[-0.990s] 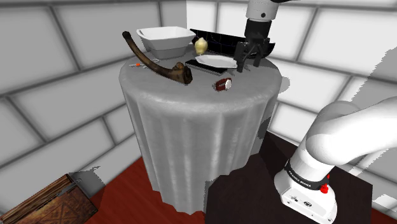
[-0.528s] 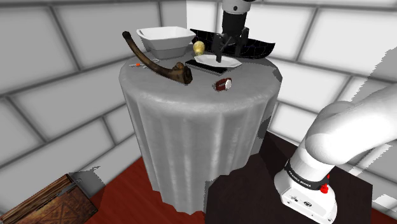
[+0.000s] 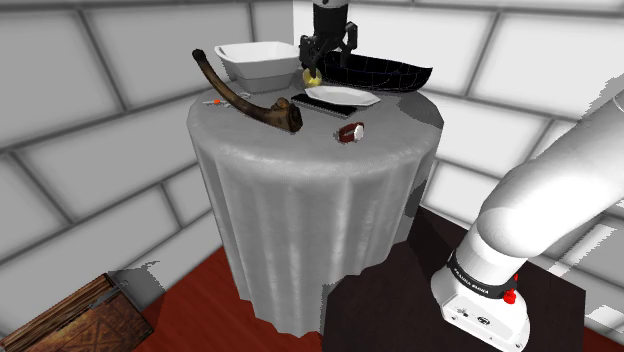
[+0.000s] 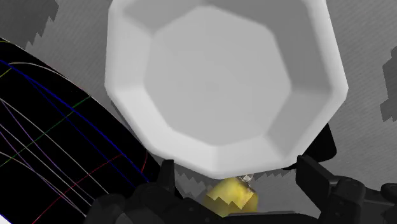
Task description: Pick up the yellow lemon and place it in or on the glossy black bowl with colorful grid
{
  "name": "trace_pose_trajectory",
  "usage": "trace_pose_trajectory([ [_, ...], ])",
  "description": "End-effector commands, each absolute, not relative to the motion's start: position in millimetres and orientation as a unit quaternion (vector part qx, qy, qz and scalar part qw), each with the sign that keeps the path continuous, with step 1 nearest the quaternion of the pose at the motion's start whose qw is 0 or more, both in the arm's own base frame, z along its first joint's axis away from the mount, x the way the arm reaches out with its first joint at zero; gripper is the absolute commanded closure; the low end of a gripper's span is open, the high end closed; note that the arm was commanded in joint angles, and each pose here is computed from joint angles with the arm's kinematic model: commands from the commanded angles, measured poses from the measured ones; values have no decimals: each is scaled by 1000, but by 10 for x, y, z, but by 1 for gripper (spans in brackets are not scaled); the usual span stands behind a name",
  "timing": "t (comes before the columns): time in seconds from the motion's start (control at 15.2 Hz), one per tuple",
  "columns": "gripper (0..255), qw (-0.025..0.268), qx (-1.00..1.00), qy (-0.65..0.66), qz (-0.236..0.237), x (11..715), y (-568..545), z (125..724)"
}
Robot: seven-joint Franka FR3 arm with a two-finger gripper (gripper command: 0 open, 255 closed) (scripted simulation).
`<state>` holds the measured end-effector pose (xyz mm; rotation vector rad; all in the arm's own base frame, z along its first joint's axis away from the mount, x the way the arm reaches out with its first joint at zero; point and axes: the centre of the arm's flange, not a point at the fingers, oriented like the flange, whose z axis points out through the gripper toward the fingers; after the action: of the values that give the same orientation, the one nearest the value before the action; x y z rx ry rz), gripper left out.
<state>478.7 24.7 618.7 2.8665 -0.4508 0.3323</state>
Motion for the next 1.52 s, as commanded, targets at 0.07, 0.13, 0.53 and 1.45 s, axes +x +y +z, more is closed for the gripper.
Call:
trace_pose_trajectory([
  [0.07,0,132,968,-165,133,5098,360,6327],
  [0.13,0,132,968,-165,133,5109,345,6278],
  [0.53,0,132,968,-165,133,5178,250,5984],
  [1.45,255,132,968,-165,133,5184,241,5956],
])
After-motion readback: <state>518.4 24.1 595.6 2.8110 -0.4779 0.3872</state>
